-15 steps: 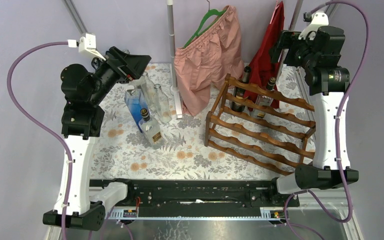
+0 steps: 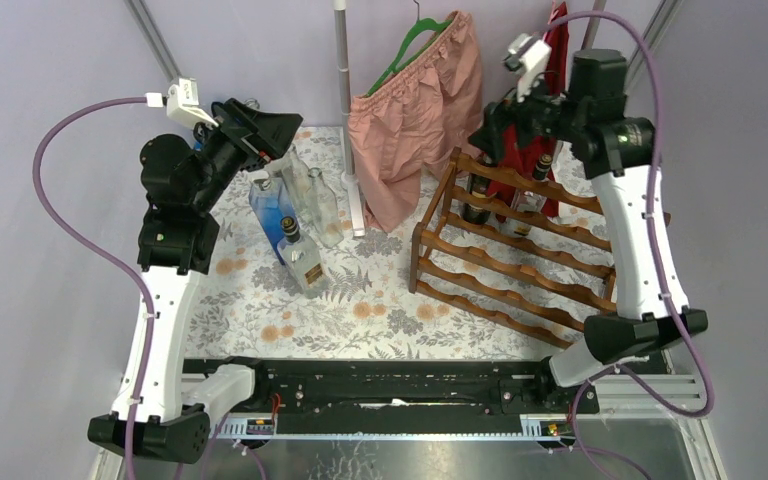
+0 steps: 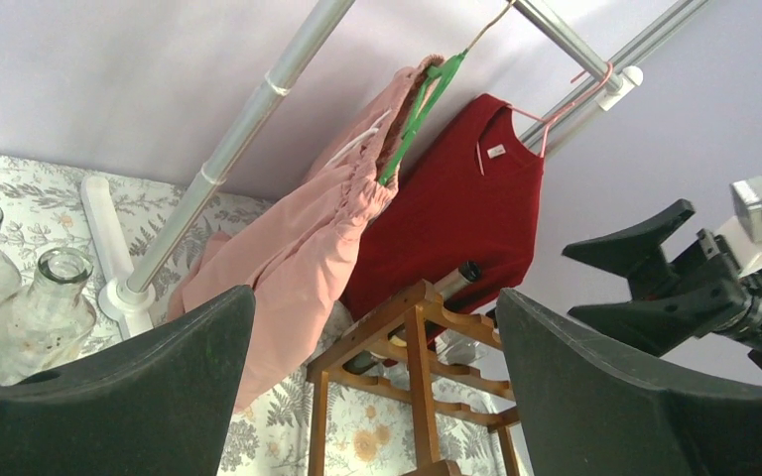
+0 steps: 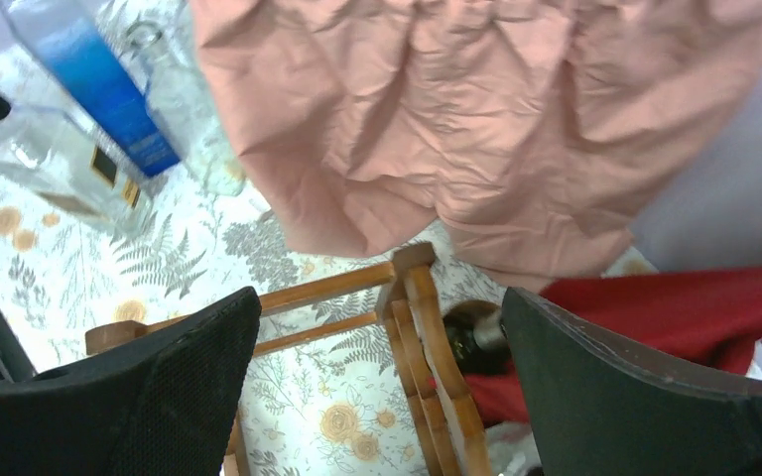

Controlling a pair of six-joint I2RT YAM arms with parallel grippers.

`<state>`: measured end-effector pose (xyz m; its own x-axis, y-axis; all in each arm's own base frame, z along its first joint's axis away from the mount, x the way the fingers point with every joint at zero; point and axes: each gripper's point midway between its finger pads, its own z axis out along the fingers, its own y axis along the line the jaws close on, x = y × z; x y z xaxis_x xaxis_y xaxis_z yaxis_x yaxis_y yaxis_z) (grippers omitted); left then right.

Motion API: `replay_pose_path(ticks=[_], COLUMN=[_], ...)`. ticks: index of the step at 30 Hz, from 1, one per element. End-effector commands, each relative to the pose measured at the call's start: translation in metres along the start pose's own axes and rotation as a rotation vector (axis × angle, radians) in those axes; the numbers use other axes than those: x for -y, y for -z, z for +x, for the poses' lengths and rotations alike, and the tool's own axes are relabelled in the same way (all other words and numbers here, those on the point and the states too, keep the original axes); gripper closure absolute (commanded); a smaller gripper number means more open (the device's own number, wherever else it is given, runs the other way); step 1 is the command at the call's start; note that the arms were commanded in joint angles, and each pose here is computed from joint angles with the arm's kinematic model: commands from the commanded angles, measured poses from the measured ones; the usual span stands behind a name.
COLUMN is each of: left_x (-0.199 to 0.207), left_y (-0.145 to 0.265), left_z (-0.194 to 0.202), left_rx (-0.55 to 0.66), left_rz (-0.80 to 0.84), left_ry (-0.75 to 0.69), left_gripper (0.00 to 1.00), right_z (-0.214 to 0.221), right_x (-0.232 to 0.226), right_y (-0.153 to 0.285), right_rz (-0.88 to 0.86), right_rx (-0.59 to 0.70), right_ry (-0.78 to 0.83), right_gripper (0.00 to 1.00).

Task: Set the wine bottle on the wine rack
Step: Pick up the wine bottle from the center of the board.

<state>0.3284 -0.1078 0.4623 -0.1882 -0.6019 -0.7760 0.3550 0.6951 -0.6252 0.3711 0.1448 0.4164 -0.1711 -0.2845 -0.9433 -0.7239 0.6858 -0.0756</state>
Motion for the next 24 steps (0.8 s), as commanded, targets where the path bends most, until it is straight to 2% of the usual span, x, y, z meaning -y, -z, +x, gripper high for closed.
replay_pose_path(ticks=[1, 9, 13, 17, 21, 24], left_x=[0.011, 0.005, 0.000, -0.002, -0.009, -0.011], left_y=[0.002, -0.001, -0.008, -0.013, -0.018, -0.023], left_z=[-0.024, -0.025, -0.020, -0.015, -0.006, 0.001], left_rx=[0.104, 0.123, 0.105, 0.090, 0.071, 0.031], left_rz=[0.025, -0.001, -0.008, -0.005, -0.006, 0.006], left_ry=[-0.011, 0.033, 0.079, 0.118, 0.112, 0.105], left_gripper=[0.01, 0.02, 0.03, 0.03, 0.03, 0.03], right_z=[0.002, 0.000, 0.010, 0.030, 0.050, 0.055], right_x=[-0.018, -0.017, -0.005, 0.018, 0.048, 0.062], right_y=[-0.021, -0.060, -0.075, -0.080, -0.075, -0.071], right_rz=[-0.074, -0.101, -0.057, 0.085, 0.265, 0.336], right_rx=[-0.081, -0.076, -0.105, -0.180, -0.251, -0.276], right_ry=[0.147, 0.055, -0.005, -0.079, -0.091, -0.079], right_gripper=[0.00, 0.00, 0.11, 0.21, 0.21, 0.21])
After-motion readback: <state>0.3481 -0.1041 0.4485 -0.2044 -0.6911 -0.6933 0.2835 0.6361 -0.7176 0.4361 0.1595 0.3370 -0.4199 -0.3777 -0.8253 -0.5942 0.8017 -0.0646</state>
